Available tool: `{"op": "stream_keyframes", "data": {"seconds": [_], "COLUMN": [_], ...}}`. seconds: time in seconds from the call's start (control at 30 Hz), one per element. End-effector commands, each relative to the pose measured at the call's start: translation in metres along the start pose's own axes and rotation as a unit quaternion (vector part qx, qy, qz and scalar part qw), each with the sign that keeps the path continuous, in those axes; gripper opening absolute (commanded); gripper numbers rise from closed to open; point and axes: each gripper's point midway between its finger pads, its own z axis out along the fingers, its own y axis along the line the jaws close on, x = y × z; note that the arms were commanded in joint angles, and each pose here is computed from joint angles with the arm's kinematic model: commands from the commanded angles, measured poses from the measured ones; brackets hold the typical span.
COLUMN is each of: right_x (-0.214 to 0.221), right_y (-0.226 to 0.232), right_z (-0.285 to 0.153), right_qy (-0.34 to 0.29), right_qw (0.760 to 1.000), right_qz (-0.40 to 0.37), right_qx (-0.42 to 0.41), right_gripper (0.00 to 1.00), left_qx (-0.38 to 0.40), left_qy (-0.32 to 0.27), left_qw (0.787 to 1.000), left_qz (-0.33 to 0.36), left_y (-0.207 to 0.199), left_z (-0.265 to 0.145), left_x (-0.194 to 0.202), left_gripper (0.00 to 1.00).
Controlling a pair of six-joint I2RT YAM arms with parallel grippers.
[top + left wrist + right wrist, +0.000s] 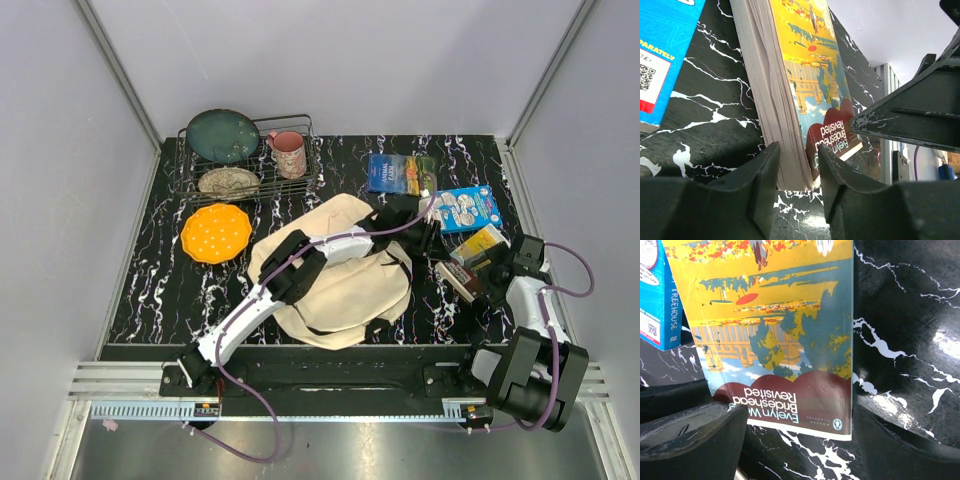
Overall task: Pack the student bag
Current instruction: Pick up the book from the center of the board.
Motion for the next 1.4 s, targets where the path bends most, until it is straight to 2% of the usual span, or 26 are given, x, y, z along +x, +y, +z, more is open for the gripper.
{"op": "stream_keyframes", "data": {"seconds": [0.0,0.03,0.1,0.17,0.2,0.27,0.33,0.37,0.4,0.43,0.47,0.5,0.57,0.6,0.77,0.8,0.87,0.9,1.0,1.03,1.1,1.23,1.37], "right_x": [-0.002,-0.002,-0.002,-0.001,-0.001,0.001,0.004,0.004,0.008,0.008,0.005,0.005,-0.004,-0.005,-0.012,-0.01,-0.01,-0.009,-0.015,-0.018,-0.02,-0.019,-0.014], "right_y": [0.006,0.007,0.007,0.009,0.01,0.012,0.014,0.017,0.016,0.014,0.016,0.015,0.011,0.009,-0.001,-0.003,-0.007,-0.008,-0.015,-0.018,-0.018,-0.02,-0.022], "right_z": [0.002,0.002,0.002,0.001,0.0,-0.002,-0.004,-0.007,-0.009,-0.011,-0.016,-0.019,-0.029,-0.034,-0.039,-0.037,-0.035,-0.035,-0.035,-0.034,-0.035,-0.028,-0.02], "right_qy": [-0.002,-0.001,-0.001,0.002,0.003,0.004,0.009,0.008,0.013,0.011,-0.001,-0.004,-0.033,-0.038,-0.057,-0.055,-0.052,-0.05,-0.068,-0.075,-0.08,-0.069,-0.055], "right_qw": [1.0,1.0,1.0,0.999,0.999,0.999,0.999,0.998,0.998,0.999,0.998,0.998,0.999,0.999,0.998,0.998,0.998,0.998,0.996,0.995,0.994,0.995,0.995], "right_qz": [-0.013,-0.014,-0.015,-0.02,-0.02,-0.021,-0.021,-0.017,-0.013,-0.008,0.001,0.002,0.005,0.006,0.018,0.02,0.027,0.031,0.041,0.044,0.046,0.045,0.047], "right_qx": [-0.019,-0.021,-0.024,-0.029,-0.032,-0.041,-0.049,-0.055,-0.056,-0.052,-0.056,-0.055,-0.043,-0.032,-0.001,0.003,0.016,0.019,0.039,0.049,0.05,0.061,0.065], "right_gripper": [0.88,0.87,0.86,0.84,0.83,0.82,0.8,0.8,0.8,0.82,0.88,0.92,0.98,1.0,1.0,1.0,1.0,1.0,1.0,1.0,1.0,1.0,1.0], "left_qx": [0.039,0.045,0.061,0.074,0.077,0.082,0.072,0.066,0.05,0.043,0.039,0.024,0.011,-0.003,-0.011,-0.014,-0.01,0.001,0.021,0.023,0.034,0.049,0.036], "left_qy": [0.003,0.001,0.003,0.008,0.012,0.017,0.029,0.022,0.033,0.035,0.033,0.048,0.045,0.053,0.056,0.054,0.043,0.031,0.006,0.002,-0.01,-0.007,0.018], "left_qw": [0.999,0.999,0.998,0.997,0.997,0.996,0.997,0.998,0.998,0.998,0.999,0.998,0.999,0.998,0.998,0.998,0.999,0.999,1.0,1.0,0.999,0.999,0.999], "left_qz": [0.01,0.01,0.005,0.003,-0.002,-0.002,-0.014,-0.012,-0.024,-0.026,-0.02,-0.027,-0.017,-0.026,-0.034,-0.032,-0.029,-0.019,0.004,0.007,0.017,0.021,0.013], "left_y": [-0.024,-0.028,-0.035,-0.043,-0.045,-0.054,-0.052,-0.058,-0.05,-0.049,-0.055,-0.047,-0.049,-0.041,-0.041,-0.038,-0.041,-0.046,-0.06,-0.062,-0.068,-0.074,-0.061], "left_z": [0.005,0.005,0.003,0.002,0.001,-0.002,-0.006,-0.01,-0.014,-0.017,-0.023,-0.027,-0.038,-0.043,-0.066,-0.068,-0.07,-0.069,-0.065,-0.063,-0.058,-0.044,-0.024], "left_x": [0.002,0.0,0.0,0.001,0.004,0.004,0.017,0.011,0.024,0.027,0.023,0.037,0.035,0.048,0.054,0.056,0.049,0.04,0.017,0.012,-0.003,-0.015,-0.001], "left_gripper": [0.36,0.34,0.24,0.2,0.09,0.0,0.0,0.0,0.0,0.0,0.0,0.0,0.0,0.0,0.0,0.1,0.45,0.47,0.68,0.71,0.97,0.99,0.99]}}
